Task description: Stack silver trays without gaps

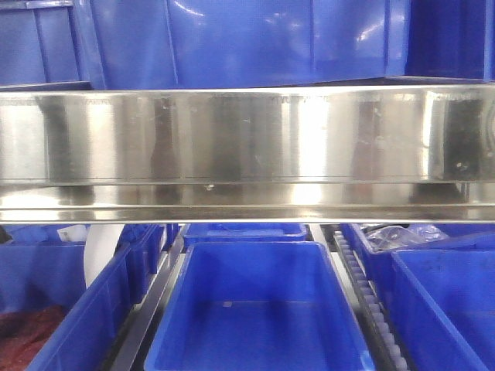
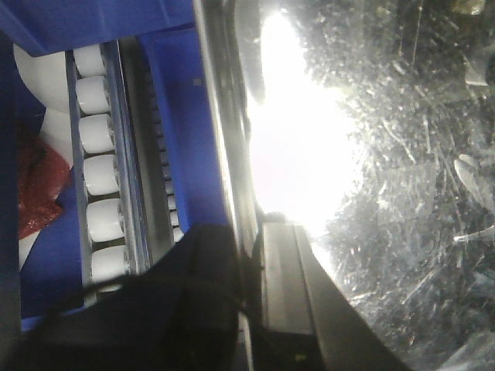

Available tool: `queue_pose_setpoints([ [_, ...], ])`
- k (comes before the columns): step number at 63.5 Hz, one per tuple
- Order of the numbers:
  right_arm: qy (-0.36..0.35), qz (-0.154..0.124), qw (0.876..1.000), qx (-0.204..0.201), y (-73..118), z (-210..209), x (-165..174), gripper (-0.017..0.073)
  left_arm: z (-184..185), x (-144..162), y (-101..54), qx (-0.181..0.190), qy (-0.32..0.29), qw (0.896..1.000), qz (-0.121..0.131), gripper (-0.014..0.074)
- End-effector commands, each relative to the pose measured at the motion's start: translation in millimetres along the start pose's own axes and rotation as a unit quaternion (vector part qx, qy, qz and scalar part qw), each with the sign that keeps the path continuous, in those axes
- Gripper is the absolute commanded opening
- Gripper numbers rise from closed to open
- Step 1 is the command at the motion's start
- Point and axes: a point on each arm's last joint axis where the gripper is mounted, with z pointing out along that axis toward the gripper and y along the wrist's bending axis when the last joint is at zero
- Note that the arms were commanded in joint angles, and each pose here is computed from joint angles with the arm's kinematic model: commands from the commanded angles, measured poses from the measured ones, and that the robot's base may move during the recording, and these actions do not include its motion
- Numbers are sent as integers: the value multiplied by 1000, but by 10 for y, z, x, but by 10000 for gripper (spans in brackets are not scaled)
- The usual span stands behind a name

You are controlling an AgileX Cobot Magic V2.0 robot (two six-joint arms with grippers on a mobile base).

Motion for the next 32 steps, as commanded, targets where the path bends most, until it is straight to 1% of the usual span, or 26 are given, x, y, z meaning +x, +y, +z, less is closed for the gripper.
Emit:
queue_pose_setpoints([
  [1,-20,-6,1000,-18,16,-278,25,55,-266,31,9,4,-10,1000,14,-48],
  [24,-13,-6,1000,-16,15,-257,31,55,-247,29,-3,8,-9,1000,13,-48],
  [27,-13,-6,1000,-16,15,-257,31,55,-248,37,-20,17,-4,1000,10,-48],
  [32,-14,-6,1000,-16,15,-257,30,55,-251,52,-67,44,4,999,3,-48],
])
